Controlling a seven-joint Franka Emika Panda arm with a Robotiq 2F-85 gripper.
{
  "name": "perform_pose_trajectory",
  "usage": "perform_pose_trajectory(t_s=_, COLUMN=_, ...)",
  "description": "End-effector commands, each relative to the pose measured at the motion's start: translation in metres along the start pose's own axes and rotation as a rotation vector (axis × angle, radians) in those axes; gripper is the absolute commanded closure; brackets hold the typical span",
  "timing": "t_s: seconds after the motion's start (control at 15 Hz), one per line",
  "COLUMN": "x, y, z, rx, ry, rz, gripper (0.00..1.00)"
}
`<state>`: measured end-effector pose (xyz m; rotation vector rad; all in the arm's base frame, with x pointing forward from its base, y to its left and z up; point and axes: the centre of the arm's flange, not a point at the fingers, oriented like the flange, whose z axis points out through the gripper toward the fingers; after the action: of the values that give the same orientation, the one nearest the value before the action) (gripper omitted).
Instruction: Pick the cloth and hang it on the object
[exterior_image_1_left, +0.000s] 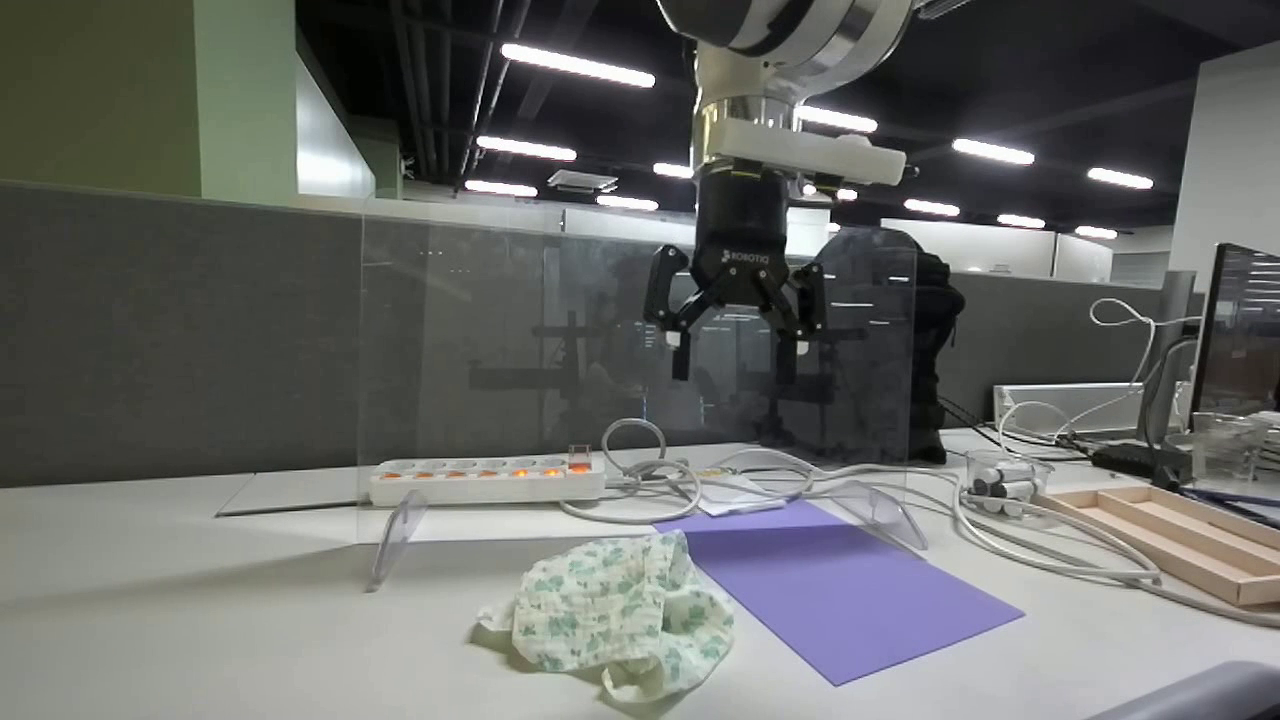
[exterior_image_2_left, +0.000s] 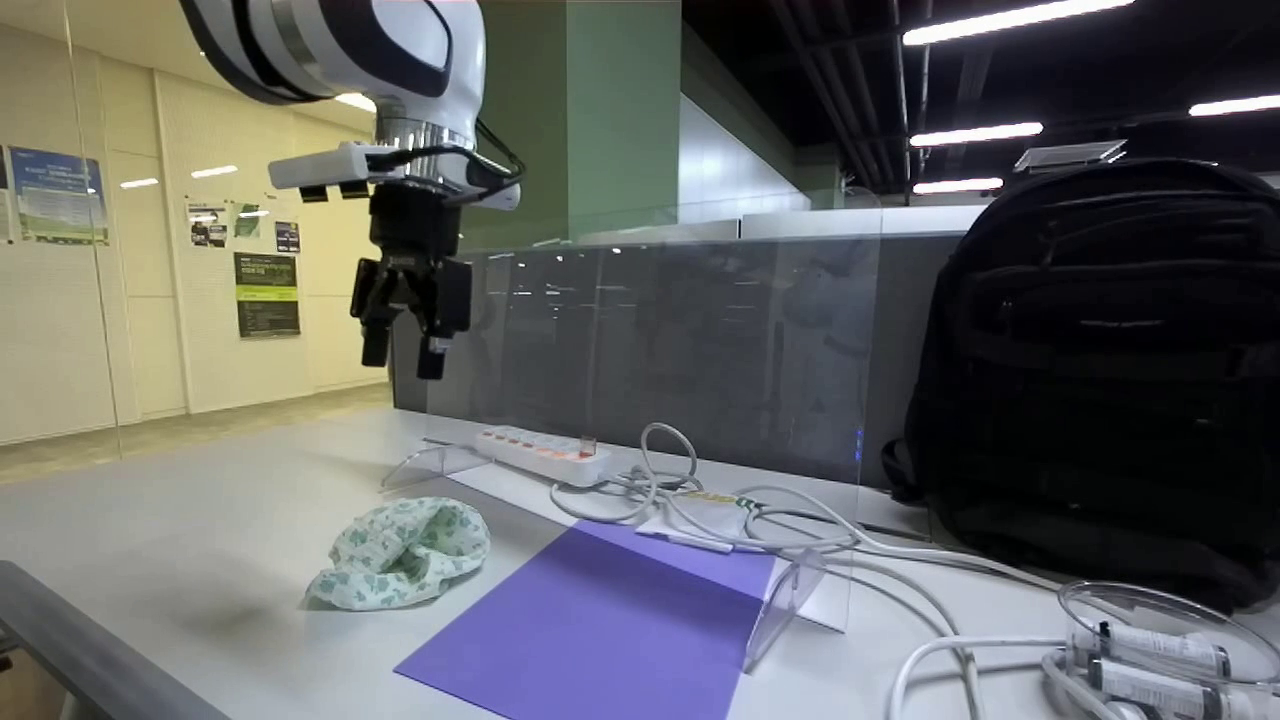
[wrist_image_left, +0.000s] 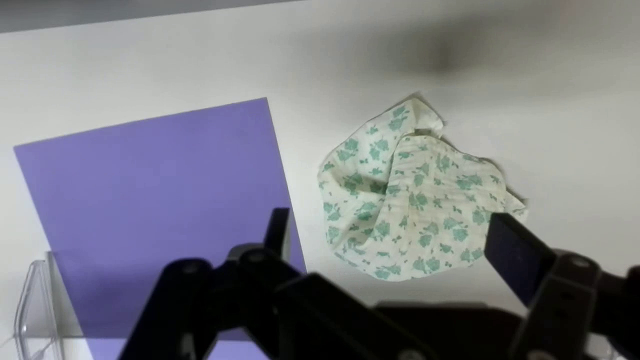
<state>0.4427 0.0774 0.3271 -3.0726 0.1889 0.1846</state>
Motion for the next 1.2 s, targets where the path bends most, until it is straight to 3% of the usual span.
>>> perform_pose_trajectory(t_s=0.0, x=-0.004, y=-0.021, z=0.023, rx=-0.079, ry=0.079, rz=-0.049, gripper=0.00)
perform_pose_trajectory(t_s=0.6, x=-0.011, y=-0.048, z=0.084, rx=-0.167, ry=0.175, rz=-0.157, gripper=0.00)
perform_pose_trajectory(t_s=0.87, x=-0.010, y=-0.046, z=0.109, rx=-0.170, ry=0.177, rz=-0.147, gripper=0.00)
perform_pose_trajectory(t_s=1.13, x=-0.012, y=-0.049, z=0.133, rx=-0.124, ry=0.118, rz=-0.122, gripper=0.00)
